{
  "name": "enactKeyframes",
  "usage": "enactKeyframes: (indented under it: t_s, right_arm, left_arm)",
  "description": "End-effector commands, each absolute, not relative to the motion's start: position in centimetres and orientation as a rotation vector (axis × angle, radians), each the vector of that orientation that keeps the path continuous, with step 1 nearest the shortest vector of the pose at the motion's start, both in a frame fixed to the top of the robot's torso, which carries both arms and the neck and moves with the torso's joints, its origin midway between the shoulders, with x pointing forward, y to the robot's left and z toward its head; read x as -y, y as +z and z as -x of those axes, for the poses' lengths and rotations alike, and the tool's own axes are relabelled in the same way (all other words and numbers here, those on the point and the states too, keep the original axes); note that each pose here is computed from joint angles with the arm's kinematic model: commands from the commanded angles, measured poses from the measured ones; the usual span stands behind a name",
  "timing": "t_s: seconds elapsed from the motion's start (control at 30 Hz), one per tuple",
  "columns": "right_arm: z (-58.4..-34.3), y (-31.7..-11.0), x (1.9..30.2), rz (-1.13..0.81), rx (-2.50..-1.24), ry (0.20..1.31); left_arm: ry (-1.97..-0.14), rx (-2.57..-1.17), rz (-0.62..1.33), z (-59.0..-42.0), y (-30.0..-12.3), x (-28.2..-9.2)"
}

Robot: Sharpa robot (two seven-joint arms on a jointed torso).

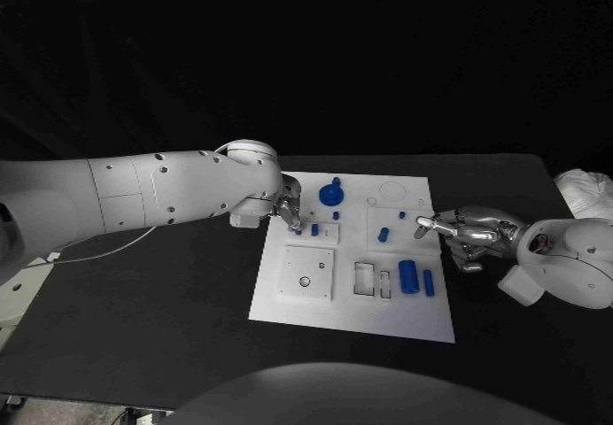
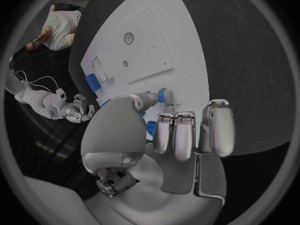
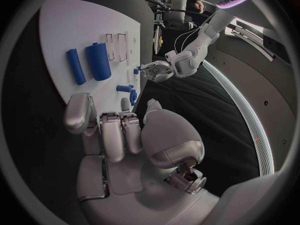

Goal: Assemble the parts on the task board

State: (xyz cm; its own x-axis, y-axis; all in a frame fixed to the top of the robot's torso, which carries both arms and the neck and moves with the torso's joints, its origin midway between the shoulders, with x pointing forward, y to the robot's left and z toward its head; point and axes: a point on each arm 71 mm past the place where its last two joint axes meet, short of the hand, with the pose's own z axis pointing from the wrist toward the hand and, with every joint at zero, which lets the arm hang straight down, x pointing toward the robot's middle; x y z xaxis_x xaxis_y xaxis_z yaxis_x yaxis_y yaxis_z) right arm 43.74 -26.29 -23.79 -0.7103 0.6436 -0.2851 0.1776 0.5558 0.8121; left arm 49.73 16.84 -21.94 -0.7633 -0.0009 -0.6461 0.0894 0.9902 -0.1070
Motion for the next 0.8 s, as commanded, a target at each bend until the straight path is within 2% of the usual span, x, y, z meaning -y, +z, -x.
enactKeyframes:
  t_s: [0.03,0.8]
  right_arm:
    - [-43.61,-23.86,26.18,-0.644,-2.239,1.081]
    - [-43.57,-23.89,26.22,-0.645,-2.246,1.076]
  left_arm:
    - [-0.154,-2.455,-0.083,-49.59,-22.09,-16.8]
    - [-0.169,-2.443,-0.069,-49.63,-22.12,-16.75]
